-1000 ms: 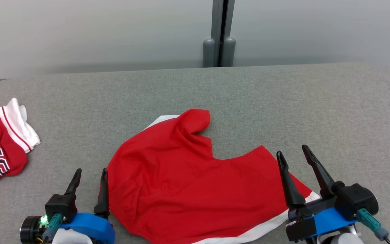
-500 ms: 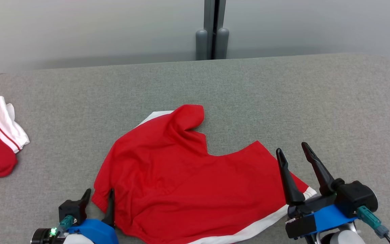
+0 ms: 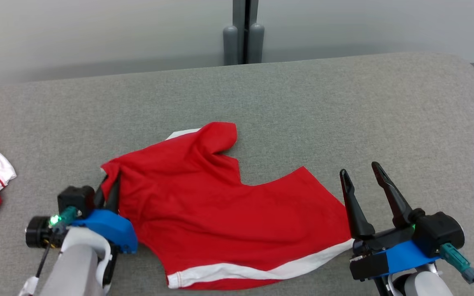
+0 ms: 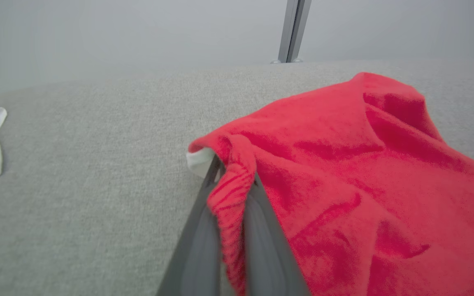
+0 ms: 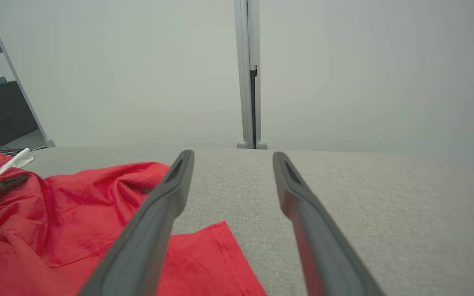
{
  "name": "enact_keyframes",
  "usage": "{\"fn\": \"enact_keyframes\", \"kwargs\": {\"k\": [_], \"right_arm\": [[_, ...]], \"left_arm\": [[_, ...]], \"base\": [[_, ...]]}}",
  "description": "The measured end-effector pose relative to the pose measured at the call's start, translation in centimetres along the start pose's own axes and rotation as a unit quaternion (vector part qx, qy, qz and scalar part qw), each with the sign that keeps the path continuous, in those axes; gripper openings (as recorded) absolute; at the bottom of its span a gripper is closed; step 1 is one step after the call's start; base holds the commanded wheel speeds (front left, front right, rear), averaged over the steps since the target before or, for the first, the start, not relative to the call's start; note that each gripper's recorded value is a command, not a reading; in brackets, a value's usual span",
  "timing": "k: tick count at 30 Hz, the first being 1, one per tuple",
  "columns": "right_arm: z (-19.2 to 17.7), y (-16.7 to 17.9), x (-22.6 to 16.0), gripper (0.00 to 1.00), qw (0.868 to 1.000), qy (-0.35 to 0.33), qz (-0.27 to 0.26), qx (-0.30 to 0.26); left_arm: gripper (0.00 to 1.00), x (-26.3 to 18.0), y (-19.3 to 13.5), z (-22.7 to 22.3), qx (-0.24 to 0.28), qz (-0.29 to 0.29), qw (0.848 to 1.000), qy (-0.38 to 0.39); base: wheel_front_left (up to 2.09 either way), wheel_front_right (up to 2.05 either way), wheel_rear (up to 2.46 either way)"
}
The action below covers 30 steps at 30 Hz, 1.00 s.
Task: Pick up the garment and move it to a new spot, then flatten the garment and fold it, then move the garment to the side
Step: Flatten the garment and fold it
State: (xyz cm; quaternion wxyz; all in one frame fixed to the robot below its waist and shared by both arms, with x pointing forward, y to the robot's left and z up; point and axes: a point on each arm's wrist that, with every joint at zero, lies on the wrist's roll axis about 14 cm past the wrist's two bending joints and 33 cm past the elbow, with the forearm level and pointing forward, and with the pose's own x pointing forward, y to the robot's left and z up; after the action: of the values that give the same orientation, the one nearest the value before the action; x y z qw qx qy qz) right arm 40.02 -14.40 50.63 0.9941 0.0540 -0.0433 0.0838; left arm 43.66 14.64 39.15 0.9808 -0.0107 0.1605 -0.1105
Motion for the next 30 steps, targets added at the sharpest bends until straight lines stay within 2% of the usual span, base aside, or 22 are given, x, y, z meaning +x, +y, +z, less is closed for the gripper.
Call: {"fn": "enact_keyframes", "kwargs": {"k": [4, 7, 8, 9, 10, 15, 22, 30], "right_arm": [[0.2, -1.2, -0.4, 1.0, 1.0, -0.001, -0.018, -0.006], [0.2, -1.7, -0.7, 1.0, 1.0, 0.0, -0.026, -0.009], [0.1, -1.8, -0.8, 1.0, 1.0, 0.002, -0.027, -0.009], [0.0, -1.8, -0.9, 1.0, 1.0, 0.003, -0.027, -0.008], [-0.1, -1.8, -0.9, 1.0, 1.0, 0.005, -0.027, -0.006], [0.1, -1.5, -1.0, 1.0, 1.0, 0.002, -0.026, 0.0], [0.3, -0.2, -0.7, 1.0, 1.0, -0.002, -0.007, 0.005], [0.8, 1.1, -0.2, 1.0, 1.0, -0.01, 0.012, 0.007]], "left_arm": [[0.0, 1.9, 0.3, 4.0, 0.019, -0.005, 0.999, -0.049], [0.0, 2.5, 0.2, 4.3, 0.023, -0.007, 0.999, -0.048], [0.2, 2.6, 0.2, 3.9, 0.026, -0.008, 0.999, -0.041], [0.67, 2.6, 0.3, 3.5, 0.028, -0.008, 0.999, -0.035], [1.0, 2.7, 0.3, 3.5, 0.028, -0.008, 0.999, -0.035], [1.0, 1.9, 0.6, 5.4, 0.011, 0.007, 0.997, -0.07], [1.0, -2.1, 2.6, 7.0, -0.016, 0.052, 0.991, -0.125], [1.0, -7.3, 4.2, 7.5, -0.019, 0.097, 0.981, -0.166]], "base": [[0.0, 0.0, 0.0], [0.0, 0.0, 0.0], [0.0, 0.0, 0.0], [0.0, 0.0, 0.0], [0.0, 0.0, 0.0], [0.0, 0.0, 0.0], [0.0, 0.0, 0.0], [0.0, 0.0, 0.0]]}}
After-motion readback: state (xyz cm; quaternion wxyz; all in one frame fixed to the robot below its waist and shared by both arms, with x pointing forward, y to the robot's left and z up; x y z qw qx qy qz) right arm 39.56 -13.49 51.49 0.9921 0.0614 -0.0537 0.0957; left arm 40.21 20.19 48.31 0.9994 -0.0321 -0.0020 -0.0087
